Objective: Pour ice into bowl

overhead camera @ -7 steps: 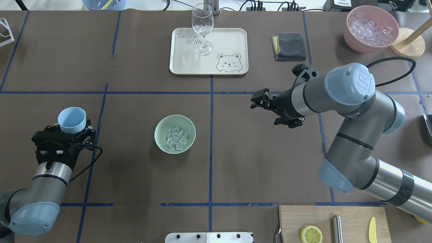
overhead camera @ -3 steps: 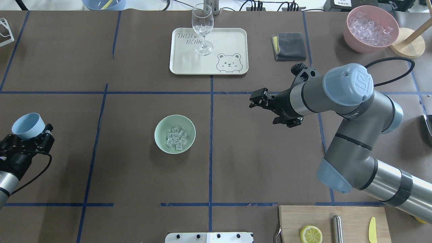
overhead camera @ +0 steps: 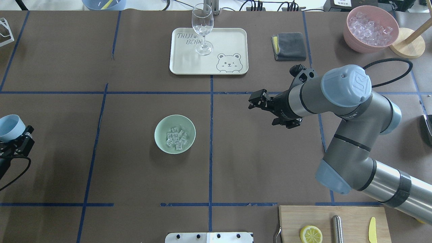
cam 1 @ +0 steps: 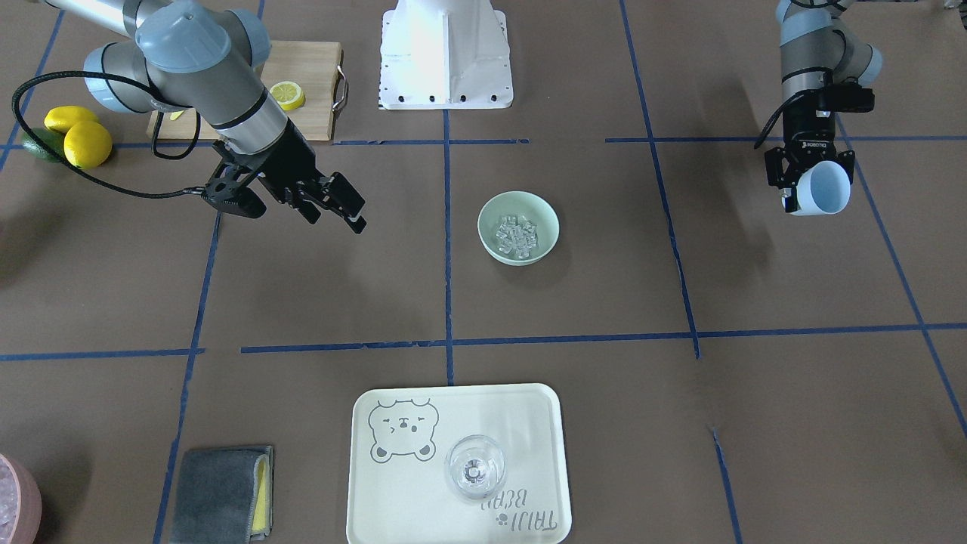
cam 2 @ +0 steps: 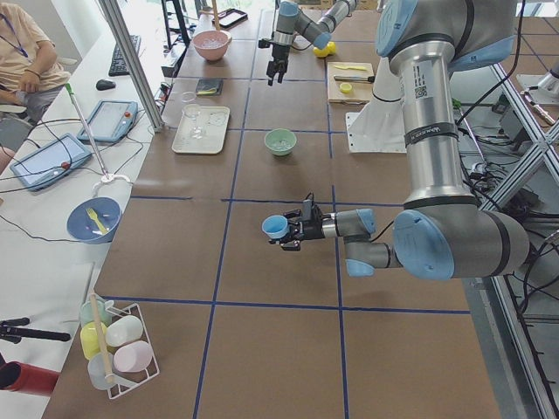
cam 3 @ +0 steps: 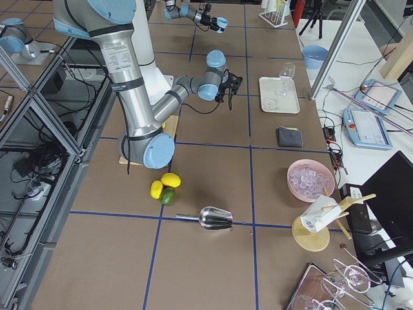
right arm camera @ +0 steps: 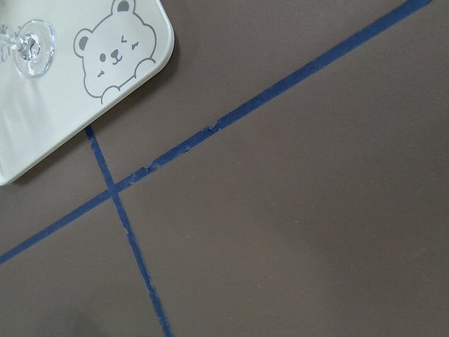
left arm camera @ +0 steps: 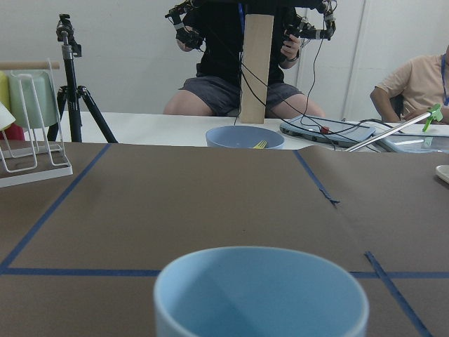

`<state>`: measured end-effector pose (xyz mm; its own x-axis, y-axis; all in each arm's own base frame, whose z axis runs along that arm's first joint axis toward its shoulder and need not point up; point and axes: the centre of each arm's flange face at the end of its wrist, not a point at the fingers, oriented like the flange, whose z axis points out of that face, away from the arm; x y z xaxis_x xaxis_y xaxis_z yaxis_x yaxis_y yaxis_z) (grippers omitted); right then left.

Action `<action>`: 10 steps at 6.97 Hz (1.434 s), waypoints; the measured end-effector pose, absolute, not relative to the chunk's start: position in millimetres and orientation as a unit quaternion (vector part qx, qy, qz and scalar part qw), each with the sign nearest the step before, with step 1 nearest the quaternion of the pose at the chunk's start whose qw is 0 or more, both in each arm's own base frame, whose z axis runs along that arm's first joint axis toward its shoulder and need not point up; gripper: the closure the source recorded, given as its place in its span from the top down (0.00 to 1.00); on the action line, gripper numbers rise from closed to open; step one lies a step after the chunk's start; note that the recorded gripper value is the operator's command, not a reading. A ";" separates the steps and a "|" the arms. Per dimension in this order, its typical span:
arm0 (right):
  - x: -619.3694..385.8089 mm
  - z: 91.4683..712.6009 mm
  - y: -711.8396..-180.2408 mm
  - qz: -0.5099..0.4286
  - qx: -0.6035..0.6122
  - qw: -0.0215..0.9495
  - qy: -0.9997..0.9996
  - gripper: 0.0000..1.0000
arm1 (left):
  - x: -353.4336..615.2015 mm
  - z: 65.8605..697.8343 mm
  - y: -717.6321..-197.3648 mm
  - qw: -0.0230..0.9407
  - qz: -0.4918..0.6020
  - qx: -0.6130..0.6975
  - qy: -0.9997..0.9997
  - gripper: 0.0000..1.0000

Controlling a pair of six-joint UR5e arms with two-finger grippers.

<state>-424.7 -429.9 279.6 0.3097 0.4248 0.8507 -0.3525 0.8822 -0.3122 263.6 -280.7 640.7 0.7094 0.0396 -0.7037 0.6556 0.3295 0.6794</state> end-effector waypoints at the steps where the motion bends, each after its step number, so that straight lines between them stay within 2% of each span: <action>1: -427.0 280.9 -428.5 0.240 -0.034 0.810 -0.535 1.00 | 268.2 646.3 -286.0 0.749 -0.208 0.546 0.313 0.00; 5: -434.0 283.7 -423.9 0.241 -0.026 0.812 -0.531 1.00 | 302.2 656.5 -315.2 0.744 -0.228 0.554 0.297 0.02; 10: -434.3 282.6 -423.6 0.241 -0.026 0.811 -0.532 1.00 | 317.8 663.1 -325.6 0.747 -0.228 0.551 0.293 0.25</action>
<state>-434.3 -423.6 282.6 0.3180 0.4177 0.8511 -0.3632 0.8829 -0.2976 317.8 -325.6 663.1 0.7245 -0.0179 -0.6890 0.6636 0.2884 0.6903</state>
